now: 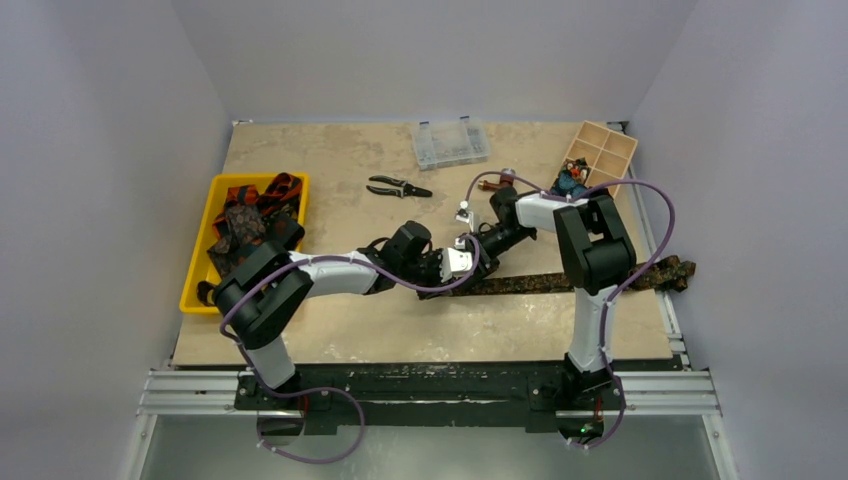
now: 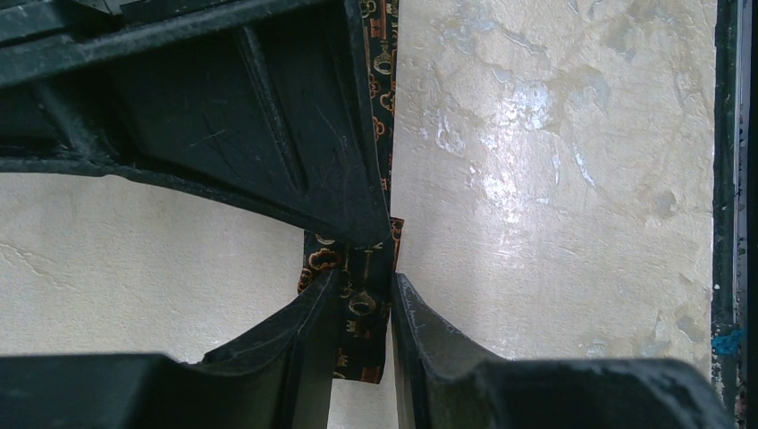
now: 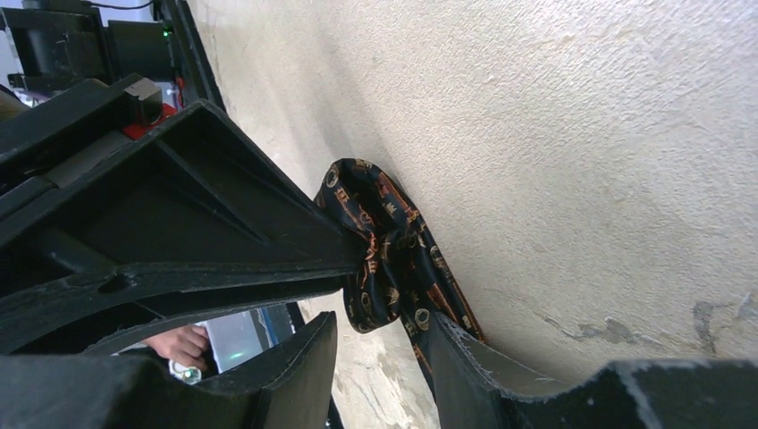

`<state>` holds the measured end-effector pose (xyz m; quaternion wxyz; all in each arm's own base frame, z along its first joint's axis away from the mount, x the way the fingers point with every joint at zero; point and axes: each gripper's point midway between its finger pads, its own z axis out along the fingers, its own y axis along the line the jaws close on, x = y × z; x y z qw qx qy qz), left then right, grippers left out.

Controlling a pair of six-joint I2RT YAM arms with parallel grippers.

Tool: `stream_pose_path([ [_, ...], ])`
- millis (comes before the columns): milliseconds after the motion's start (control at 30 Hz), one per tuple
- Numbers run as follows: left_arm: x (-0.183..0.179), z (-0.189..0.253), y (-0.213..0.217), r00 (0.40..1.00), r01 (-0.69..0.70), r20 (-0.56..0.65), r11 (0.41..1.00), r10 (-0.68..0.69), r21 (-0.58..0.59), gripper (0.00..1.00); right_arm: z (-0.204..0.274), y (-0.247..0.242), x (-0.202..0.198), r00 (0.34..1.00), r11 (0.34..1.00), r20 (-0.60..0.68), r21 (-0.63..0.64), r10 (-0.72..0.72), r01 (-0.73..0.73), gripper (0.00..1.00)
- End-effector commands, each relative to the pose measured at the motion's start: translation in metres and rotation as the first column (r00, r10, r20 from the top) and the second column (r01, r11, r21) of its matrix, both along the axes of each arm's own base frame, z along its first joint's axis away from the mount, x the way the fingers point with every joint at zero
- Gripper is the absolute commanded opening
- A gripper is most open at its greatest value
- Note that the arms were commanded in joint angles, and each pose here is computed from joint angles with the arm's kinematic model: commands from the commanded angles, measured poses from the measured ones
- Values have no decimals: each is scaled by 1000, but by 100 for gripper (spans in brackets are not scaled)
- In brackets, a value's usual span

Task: Roll the ties
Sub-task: Roll the tie at the center of the board.

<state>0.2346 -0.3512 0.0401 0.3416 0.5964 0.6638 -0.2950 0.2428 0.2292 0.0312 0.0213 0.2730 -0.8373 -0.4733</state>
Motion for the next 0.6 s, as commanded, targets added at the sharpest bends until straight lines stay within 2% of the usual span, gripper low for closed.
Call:
stream_pose_path([
  [0, 3, 12, -12, 1000, 9, 12, 999, -8, -35, 27, 9, 11, 15, 999, 999, 46, 36, -2, 0, 40],
  [233, 3, 9, -13, 1000, 6, 6, 1000, -6, -31, 27, 23, 17, 14, 999, 996, 43, 87, 2, -6, 36],
  [433, 4, 11, -16, 1000, 8, 6, 999, -8, -37, 27, 15, 18, 11, 999, 998, 30, 67, 14, -16, 26],
  [567, 5, 10, -16, 1000, 4, 7, 999, -4, -33, 27, 10, 15, 8, 999, 998, 23, 49, 24, -25, 26],
])
